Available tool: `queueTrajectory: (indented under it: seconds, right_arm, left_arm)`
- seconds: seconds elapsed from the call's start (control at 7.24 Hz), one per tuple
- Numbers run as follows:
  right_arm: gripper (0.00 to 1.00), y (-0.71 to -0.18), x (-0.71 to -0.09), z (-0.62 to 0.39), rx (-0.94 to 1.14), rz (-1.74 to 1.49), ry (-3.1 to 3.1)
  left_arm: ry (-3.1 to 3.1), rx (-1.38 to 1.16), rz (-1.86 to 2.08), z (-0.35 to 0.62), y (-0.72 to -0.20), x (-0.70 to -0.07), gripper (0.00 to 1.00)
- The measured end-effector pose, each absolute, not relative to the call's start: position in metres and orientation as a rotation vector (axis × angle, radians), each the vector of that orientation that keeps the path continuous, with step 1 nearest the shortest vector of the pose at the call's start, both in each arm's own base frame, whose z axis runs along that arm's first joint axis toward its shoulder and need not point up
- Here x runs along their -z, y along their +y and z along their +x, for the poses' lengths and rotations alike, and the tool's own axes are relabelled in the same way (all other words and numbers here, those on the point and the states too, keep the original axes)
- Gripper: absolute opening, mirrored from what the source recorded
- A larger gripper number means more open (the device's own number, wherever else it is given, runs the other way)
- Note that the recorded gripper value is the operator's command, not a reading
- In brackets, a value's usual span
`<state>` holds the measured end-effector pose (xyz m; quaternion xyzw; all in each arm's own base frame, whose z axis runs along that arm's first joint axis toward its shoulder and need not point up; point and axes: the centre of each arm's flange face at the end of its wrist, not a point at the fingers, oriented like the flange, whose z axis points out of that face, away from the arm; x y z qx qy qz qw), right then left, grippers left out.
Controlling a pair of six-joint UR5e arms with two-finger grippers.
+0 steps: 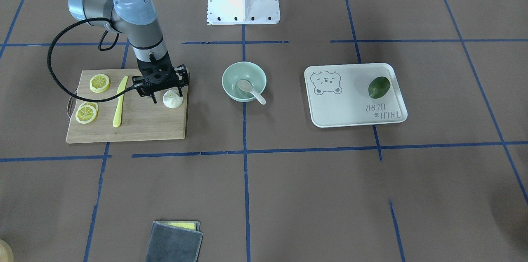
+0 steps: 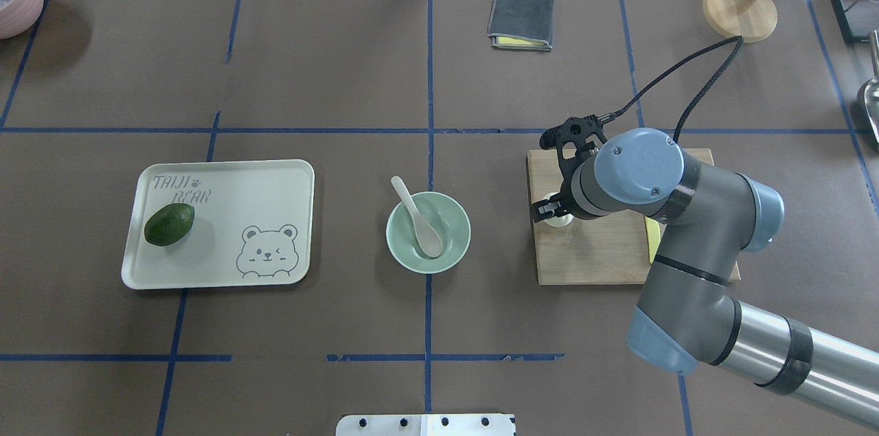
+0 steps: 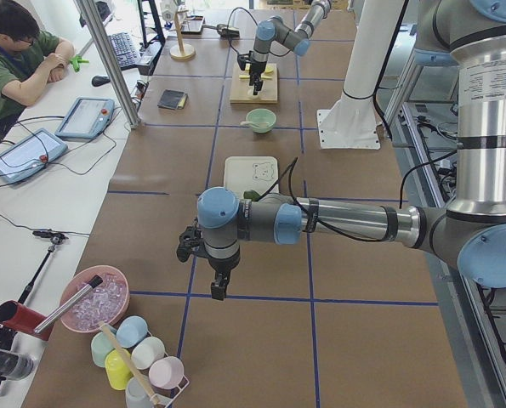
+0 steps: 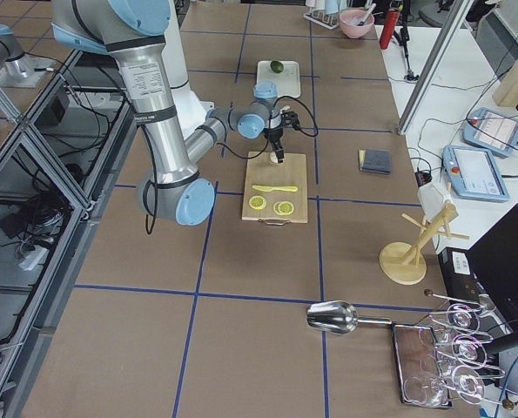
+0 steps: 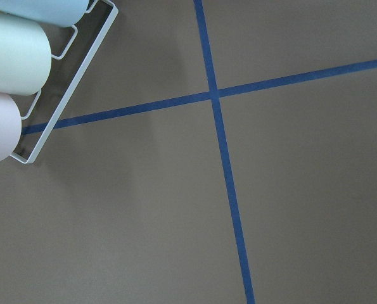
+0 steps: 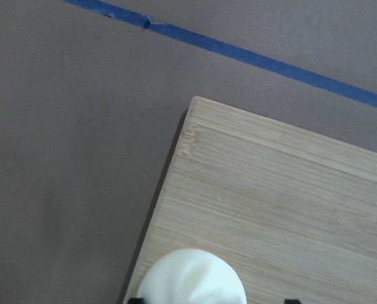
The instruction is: Put spoon and bun in bowl
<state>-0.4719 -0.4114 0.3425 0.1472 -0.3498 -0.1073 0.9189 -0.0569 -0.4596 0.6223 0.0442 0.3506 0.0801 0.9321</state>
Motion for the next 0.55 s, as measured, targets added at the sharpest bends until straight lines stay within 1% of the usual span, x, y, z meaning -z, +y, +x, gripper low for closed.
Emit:
queueTrajectory:
  seconds: [0.14,0.41,0.55]
  right_arm:
    - [0.00,-0.410,-0.344,-0.473,0.223,0.299,-0.721]
    - [0.00,-0.409,-0.338,-0.473,0.225,0.302,-0.731]
    - [0.00,-0.406,-0.325,-0.471,0.216,0.306,-0.755]
  left_arm:
    - [0.717,-0.165,0.092,-0.057,-0.460,-0.622,1.00]
    - [0.717,-0.166,0.093,-0.057,-0.460,-0.621,1.00]
    - [0.717,-0.166,0.093,-0.057,-0.461,-0.621,1.00]
